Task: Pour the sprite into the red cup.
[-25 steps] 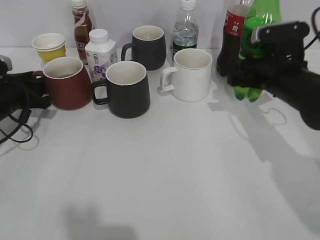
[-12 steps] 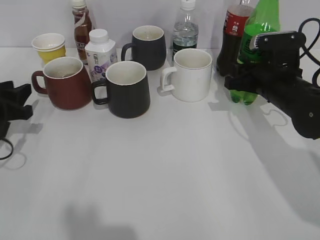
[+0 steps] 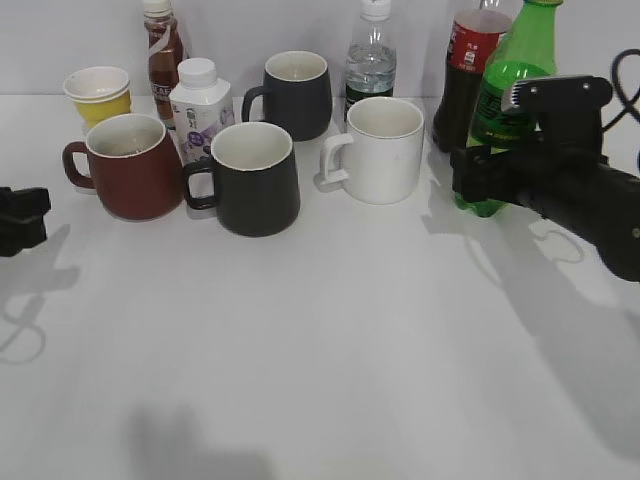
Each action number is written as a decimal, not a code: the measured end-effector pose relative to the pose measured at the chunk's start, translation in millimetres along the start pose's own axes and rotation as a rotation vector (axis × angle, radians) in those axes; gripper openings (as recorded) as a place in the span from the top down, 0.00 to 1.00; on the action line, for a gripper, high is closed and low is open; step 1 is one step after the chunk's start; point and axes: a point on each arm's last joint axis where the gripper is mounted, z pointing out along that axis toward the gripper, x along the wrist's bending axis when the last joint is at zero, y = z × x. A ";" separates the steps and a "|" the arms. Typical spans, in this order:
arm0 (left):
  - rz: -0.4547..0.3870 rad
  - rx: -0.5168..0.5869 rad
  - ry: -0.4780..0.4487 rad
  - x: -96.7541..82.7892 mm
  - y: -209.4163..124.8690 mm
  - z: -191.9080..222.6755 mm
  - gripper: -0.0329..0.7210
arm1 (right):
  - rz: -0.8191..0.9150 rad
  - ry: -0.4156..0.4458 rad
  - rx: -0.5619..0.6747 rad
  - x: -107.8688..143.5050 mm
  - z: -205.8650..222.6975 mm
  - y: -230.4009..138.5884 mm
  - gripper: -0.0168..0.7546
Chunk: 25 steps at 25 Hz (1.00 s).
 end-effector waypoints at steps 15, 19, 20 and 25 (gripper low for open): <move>-0.126 0.444 0.077 -31.6 71.9 -113.7 0.51 | 0.083 0.068 0.410 2.8 -68.8 27.9 0.18; -0.049 0.488 0.061 -34.0 90.9 -166.6 0.51 | 0.085 0.122 0.584 5.6 -104.4 36.6 0.20; -0.038 0.497 0.064 -33.5 90.5 -175.8 0.51 | 0.084 0.135 0.626 6.0 -114.4 38.3 0.21; -0.006 0.532 0.059 -32.1 78.2 -216.2 0.51 | 0.056 0.192 0.820 6.2 -163.5 43.7 0.21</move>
